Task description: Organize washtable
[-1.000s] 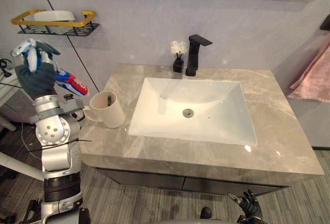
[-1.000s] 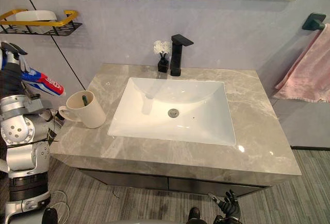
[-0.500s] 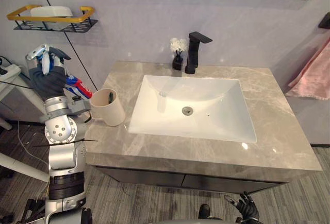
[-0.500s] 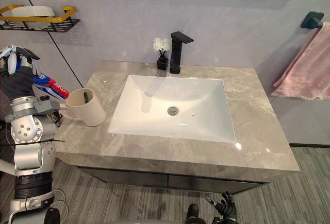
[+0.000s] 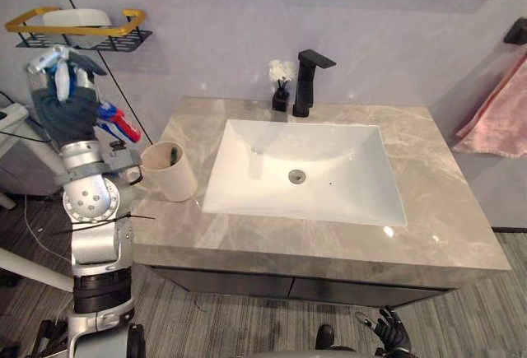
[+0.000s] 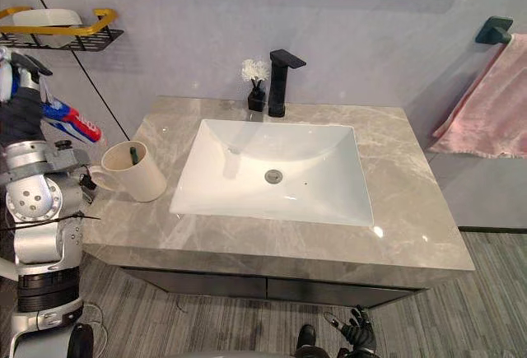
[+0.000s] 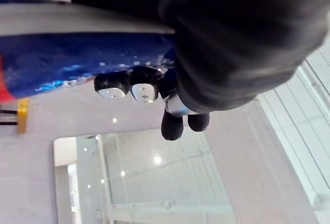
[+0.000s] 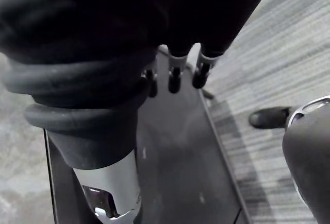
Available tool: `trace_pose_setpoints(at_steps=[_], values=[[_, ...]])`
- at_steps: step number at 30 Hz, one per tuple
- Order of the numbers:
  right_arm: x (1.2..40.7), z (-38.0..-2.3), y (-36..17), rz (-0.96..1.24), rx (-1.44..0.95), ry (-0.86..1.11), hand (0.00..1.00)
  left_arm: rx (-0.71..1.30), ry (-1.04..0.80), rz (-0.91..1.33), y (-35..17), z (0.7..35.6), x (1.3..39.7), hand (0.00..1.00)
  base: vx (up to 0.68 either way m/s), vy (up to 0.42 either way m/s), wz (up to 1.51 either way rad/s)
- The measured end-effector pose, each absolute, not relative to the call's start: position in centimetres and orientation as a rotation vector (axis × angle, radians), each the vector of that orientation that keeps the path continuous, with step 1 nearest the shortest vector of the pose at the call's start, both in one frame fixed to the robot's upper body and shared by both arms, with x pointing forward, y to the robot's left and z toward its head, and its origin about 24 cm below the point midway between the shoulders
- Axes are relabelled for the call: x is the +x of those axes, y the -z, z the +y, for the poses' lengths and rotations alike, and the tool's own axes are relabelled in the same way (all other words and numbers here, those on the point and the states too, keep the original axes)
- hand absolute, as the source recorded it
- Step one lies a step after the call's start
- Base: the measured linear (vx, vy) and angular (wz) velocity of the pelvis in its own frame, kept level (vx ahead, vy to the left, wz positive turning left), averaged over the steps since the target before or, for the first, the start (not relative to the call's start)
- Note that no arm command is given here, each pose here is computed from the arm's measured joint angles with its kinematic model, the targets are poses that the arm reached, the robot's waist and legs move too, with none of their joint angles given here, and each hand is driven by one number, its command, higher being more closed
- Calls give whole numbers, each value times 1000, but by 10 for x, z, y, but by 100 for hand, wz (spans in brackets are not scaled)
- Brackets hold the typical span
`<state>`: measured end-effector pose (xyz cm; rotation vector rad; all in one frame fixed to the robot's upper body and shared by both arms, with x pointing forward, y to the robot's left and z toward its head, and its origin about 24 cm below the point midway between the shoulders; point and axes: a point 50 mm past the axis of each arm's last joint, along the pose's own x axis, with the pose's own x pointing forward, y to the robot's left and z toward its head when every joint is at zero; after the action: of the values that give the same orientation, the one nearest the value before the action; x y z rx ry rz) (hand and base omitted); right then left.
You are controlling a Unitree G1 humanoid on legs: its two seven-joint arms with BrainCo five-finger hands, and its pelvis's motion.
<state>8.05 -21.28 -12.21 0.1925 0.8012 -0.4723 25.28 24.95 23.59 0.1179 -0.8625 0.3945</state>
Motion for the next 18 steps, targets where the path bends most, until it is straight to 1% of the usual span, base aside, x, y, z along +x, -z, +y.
trace_pose_setpoints(at_steps=[7, 18], values=[[83, -214, 121, 795, 185, 469, 0, 139, -368, -974, -258, 238, 247, 100, 0, 0, 1], [83, -217, 121, 793, 172, 466, 0, 125, -318, -958, -253, 227, 251, 100, 0, 0, 0]])
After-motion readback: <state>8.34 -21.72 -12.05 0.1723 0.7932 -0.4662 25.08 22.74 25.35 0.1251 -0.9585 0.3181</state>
